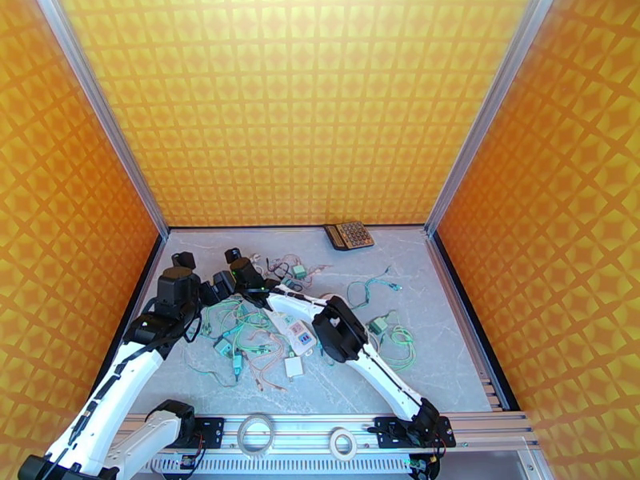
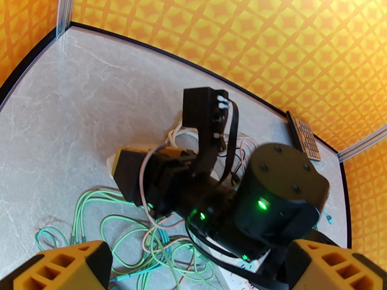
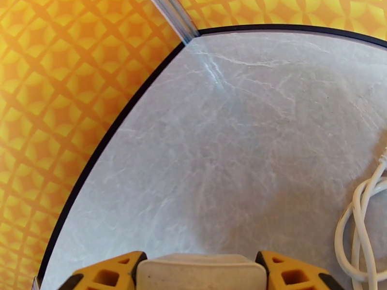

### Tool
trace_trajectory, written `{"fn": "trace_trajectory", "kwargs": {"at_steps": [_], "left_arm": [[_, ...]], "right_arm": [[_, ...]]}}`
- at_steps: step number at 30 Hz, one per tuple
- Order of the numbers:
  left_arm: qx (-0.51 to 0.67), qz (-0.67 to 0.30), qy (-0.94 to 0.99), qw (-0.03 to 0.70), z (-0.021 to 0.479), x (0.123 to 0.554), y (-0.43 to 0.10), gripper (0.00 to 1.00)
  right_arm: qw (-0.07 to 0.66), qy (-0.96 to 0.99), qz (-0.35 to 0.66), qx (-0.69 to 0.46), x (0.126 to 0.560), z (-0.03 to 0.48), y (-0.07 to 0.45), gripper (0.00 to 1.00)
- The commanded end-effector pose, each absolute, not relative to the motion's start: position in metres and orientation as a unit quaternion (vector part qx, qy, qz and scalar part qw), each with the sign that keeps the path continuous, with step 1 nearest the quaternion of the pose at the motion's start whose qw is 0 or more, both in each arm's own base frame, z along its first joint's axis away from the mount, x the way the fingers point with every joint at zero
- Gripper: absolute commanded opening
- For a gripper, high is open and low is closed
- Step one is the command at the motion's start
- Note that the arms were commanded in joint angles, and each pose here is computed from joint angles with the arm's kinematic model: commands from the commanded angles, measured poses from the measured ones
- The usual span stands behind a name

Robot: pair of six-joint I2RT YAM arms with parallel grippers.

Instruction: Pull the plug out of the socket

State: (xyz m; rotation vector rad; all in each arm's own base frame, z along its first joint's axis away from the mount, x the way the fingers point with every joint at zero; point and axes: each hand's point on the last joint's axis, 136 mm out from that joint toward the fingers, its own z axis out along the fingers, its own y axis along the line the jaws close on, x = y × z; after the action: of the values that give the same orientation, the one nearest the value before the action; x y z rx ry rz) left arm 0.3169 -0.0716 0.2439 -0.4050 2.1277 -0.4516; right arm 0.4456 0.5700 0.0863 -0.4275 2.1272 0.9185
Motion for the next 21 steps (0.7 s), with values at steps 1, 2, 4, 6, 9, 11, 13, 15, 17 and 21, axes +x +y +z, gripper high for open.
{"fn": "trace_trajectory", "kwargs": {"at_steps": [1,2,4,6,9,11,13,15,17,21], "left_arm": [[-0.163,-0.168,0.86,0.453,0.243,0.315,-0.065,0.99],[-0.163,-0.168,0.86,0.453,0.242,0.316,-0.065,0.99],[-0.164,-0.168,0.86,0.453,0.243,0.316,-0.065,0.99],[-0.164,-0.169,0.86,0.453,0.242,0.316,-0.066,0.99],[-0.169,-0.171,0.859,0.453,0.242,0.316,-0.065,0.99],[-0.171,-0.172,0.859,0.451,0.241,0.316,-0.066,0.99],[-0.171,-0.173,0.859,0.452,0.241,0.315,-0.065,0.99],[-0.169,-0.172,0.858,0.453,0.242,0.315,-0.065,0.99],[-0.17,-0.167,0.859,0.453,0.24,0.315,-0.064,0.99],[-0.173,-0.164,0.862,0.448,0.237,0.314,-0.062,0.99]], "right_arm": [[0.384,0.838,0.348,-0.169,0.446,0.087,0.572,0.55],[0.381,0.841,0.345,-0.172,0.445,0.085,0.571,0.57],[0.379,0.844,0.337,-0.178,0.442,0.087,0.566,0.64],[0.381,0.843,0.333,-0.182,0.439,0.094,0.562,0.72],[0.385,0.843,0.324,-0.189,0.434,0.107,0.553,0.98],[0.389,0.843,0.315,-0.194,0.43,0.116,0.545,0.99],[0.395,0.844,0.305,-0.198,0.426,0.125,0.536,0.99],[0.401,0.844,0.291,-0.205,0.422,0.134,0.524,0.99],[0.41,0.842,0.281,-0.211,0.416,0.143,0.513,0.99],[0.427,0.835,0.261,-0.228,0.406,0.159,0.493,0.98]]}}
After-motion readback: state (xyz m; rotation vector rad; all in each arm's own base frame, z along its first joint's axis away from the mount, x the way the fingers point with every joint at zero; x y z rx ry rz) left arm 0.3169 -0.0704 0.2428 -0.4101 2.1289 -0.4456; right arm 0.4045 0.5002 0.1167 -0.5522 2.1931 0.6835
